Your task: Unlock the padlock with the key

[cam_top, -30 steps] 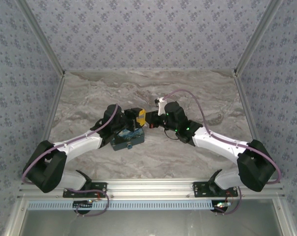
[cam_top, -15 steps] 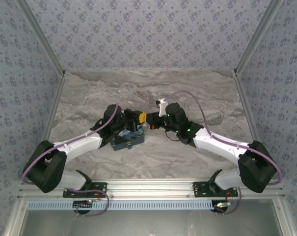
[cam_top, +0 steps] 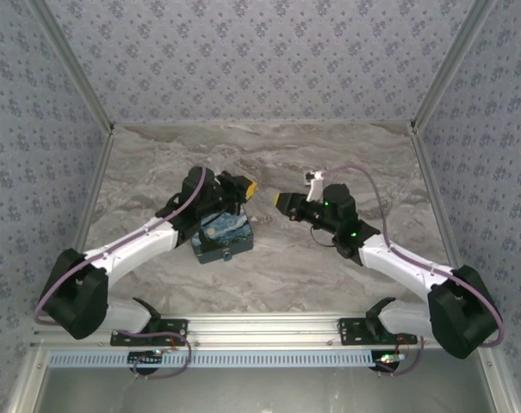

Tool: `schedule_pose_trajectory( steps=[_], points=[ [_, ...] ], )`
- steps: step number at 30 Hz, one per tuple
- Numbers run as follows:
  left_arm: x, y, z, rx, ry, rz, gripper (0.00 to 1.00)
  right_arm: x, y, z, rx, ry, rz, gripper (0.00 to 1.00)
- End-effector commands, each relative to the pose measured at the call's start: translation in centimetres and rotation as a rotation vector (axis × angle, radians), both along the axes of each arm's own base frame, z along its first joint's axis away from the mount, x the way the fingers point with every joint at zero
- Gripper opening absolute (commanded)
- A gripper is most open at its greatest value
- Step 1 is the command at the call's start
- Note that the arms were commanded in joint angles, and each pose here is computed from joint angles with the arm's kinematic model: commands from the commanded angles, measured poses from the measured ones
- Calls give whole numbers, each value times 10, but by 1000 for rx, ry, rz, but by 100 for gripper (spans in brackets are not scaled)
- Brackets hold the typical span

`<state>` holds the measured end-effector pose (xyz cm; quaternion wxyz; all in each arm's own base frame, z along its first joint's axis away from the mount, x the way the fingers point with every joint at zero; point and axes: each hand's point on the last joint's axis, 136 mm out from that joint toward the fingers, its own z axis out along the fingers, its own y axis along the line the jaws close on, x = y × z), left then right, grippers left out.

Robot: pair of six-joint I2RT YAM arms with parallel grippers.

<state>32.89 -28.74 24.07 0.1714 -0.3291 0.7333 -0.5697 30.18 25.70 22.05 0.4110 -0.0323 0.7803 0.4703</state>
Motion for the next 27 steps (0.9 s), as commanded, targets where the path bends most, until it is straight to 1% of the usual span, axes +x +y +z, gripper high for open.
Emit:
schedule_pose_trajectory(
  steps=[1, 3, 6, 9, 14, 16, 22, 27],
  points=[
    [2, 20, 54, 316, -361, -11, 0, -4, -9, 30, 114, -46, 27, 36],
    [-3, 22, 76, 416, -509, -29, 0, -5, -17, 45, 155, -82, 38, 41],
    [-12, 18, 101, 452, -665, -59, 0, -10, -19, 73, 199, -161, 80, 49],
    [-23, 9, 121, 447, -795, -120, 0, -16, -16, 103, 232, -245, 127, 53],
    [-44, -6, 151, 387, -965, -181, 0, -20, -6, 139, 276, -321, 175, 53],
    [-51, -9, 160, 351, -1004, -190, 0, -24, 1, 152, 295, -348, 203, 53],
    [-57, -13, 167, 308, -1022, -199, 0, -28, 23, 163, 312, -369, 261, 52],
    [-58, -13, 167, 299, -1021, -198, 0, -29, 37, 165, 324, -360, 297, 48]
  ],
)
